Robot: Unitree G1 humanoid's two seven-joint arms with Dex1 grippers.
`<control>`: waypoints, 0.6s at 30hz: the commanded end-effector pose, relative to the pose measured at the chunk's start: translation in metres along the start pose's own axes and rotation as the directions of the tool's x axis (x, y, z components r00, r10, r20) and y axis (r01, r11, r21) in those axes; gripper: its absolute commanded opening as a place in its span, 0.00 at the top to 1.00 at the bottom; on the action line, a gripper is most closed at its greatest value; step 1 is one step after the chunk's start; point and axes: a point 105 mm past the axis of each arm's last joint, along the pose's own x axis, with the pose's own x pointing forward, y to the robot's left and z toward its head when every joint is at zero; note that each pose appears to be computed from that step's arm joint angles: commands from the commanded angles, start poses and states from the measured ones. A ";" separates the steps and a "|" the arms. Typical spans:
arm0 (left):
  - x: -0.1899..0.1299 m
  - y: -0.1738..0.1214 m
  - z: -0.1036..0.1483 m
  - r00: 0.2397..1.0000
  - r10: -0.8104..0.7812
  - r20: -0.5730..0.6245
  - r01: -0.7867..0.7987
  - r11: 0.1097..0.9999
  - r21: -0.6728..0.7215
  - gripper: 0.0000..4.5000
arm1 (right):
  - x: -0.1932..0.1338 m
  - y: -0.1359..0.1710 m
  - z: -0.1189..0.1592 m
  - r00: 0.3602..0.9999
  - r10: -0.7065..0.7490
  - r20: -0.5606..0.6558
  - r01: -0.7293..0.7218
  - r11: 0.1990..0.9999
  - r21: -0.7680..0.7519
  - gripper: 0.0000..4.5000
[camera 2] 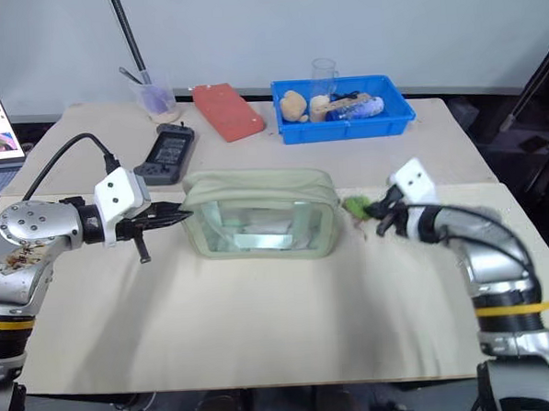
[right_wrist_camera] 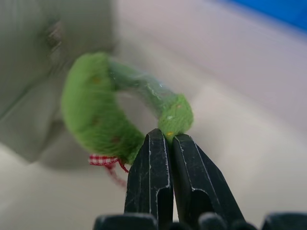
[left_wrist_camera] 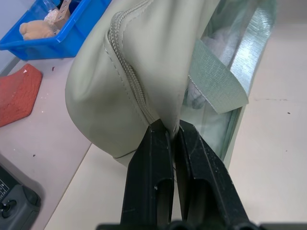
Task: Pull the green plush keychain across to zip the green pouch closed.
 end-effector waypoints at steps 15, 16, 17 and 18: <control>-0.032 0.019 0.020 0.989 0.074 0.127 -0.051 0.984 -0.172 0.43 | -0.045 -0.016 0.082 0.978 0.135 0.156 -0.106 0.977 -0.186 0.39; -0.037 0.021 0.024 0.987 0.078 0.143 -0.049 0.980 -0.193 0.31 | -0.051 -0.016 0.088 0.975 0.158 0.154 -0.126 0.972 -0.200 0.31; -0.045 0.026 0.031 0.982 0.085 0.168 -0.046 0.973 -0.225 0.21 | -0.059 -0.013 0.098 0.969 0.190 0.159 -0.154 0.965 -0.213 0.23; -0.052 0.030 0.036 0.979 0.088 0.185 -0.040 0.968 -0.249 0.10 | -0.065 -0.010 0.106 0.962 0.217 0.164 -0.178 0.959 -0.223 0.15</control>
